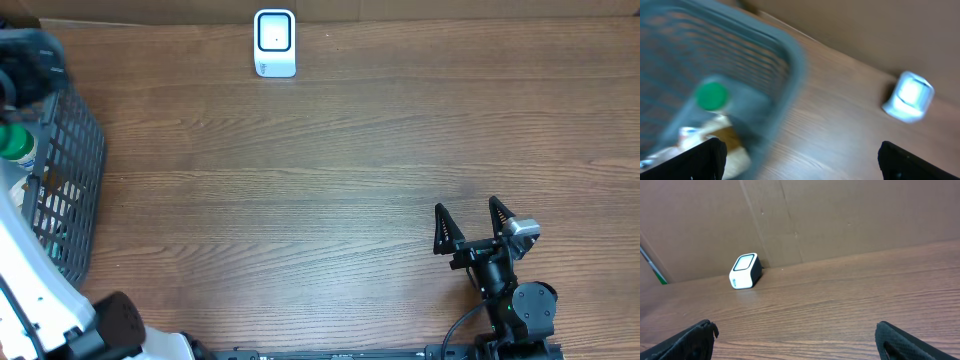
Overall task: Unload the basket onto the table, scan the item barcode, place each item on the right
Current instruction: 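Reach the left gripper into the grey basket and grasp the green-capped jar, then carry the jar with the left gripper toward the scanner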
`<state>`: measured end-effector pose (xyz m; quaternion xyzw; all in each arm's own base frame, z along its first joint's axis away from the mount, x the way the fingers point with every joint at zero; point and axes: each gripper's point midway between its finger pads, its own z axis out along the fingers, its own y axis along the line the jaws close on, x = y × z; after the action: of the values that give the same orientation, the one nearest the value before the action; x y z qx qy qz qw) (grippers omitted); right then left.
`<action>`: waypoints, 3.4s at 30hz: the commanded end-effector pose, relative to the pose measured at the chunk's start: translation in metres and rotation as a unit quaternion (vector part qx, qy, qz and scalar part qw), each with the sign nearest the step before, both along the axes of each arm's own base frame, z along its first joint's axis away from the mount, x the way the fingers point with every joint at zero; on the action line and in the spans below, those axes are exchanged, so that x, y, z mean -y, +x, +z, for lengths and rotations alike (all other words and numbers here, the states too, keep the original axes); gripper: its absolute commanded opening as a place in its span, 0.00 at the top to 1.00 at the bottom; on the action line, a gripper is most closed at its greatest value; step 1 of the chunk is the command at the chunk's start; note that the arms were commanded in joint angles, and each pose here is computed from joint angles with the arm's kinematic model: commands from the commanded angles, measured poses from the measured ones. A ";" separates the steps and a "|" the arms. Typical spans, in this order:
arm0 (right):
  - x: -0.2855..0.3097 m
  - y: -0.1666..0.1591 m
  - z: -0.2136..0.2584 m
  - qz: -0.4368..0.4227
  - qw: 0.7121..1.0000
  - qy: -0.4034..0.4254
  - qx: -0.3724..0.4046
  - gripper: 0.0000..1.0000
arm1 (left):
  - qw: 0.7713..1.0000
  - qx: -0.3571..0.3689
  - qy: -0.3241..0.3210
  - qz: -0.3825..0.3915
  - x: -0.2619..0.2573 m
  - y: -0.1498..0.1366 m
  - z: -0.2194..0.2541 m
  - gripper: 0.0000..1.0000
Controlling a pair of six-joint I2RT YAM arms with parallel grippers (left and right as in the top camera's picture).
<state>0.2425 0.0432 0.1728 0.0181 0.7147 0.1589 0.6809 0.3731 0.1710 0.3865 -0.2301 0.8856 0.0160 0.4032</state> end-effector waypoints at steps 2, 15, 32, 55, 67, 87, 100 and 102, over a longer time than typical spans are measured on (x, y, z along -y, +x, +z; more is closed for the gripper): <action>0.000 0.000 -0.002 -0.001 1.000 -0.002 0.002 0.00 | 0.991 -0.023 0.004 0.132 -0.065 -0.013 -0.016 0.00; 0.000 0.000 -0.002 -0.001 1.000 -0.002 0.002 0.00 | 0.967 -0.147 -0.024 0.206 -0.132 0.002 -0.125 0.00; 0.000 0.000 -0.002 -0.001 1.000 -0.002 0.002 0.00 | 0.961 -0.223 -0.008 0.164 -0.177 0.036 -0.237 0.01; 0.000 0.000 -0.002 -0.001 1.000 -0.002 0.002 0.00 | 0.961 -0.239 0.001 0.140 -0.200 0.064 -0.319 0.00; 0.000 0.000 -0.002 -0.001 1.000 -0.002 0.002 0.00 | 0.966 -0.219 -0.018 0.134 -0.196 0.074 -0.322 0.36; 0.000 0.000 -0.002 -0.001 1.000 -0.002 0.002 0.00 | 0.984 -0.063 0.011 0.167 -0.174 0.064 -0.141 0.44; 0.000 0.000 -0.002 -0.001 1.000 -0.002 0.002 0.00 | 0.994 0.096 -0.009 0.047 -0.040 0.005 0.036 0.43; 0.000 0.000 -0.002 -0.001 1.000 -0.002 0.002 0.00 | 0.996 0.089 -0.011 0.022 -0.014 0.001 0.040 0.42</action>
<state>0.2425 0.0432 0.1728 0.0182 0.7147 0.1587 0.6810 0.3692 0.2223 0.4116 -0.2937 0.8363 0.0354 0.4616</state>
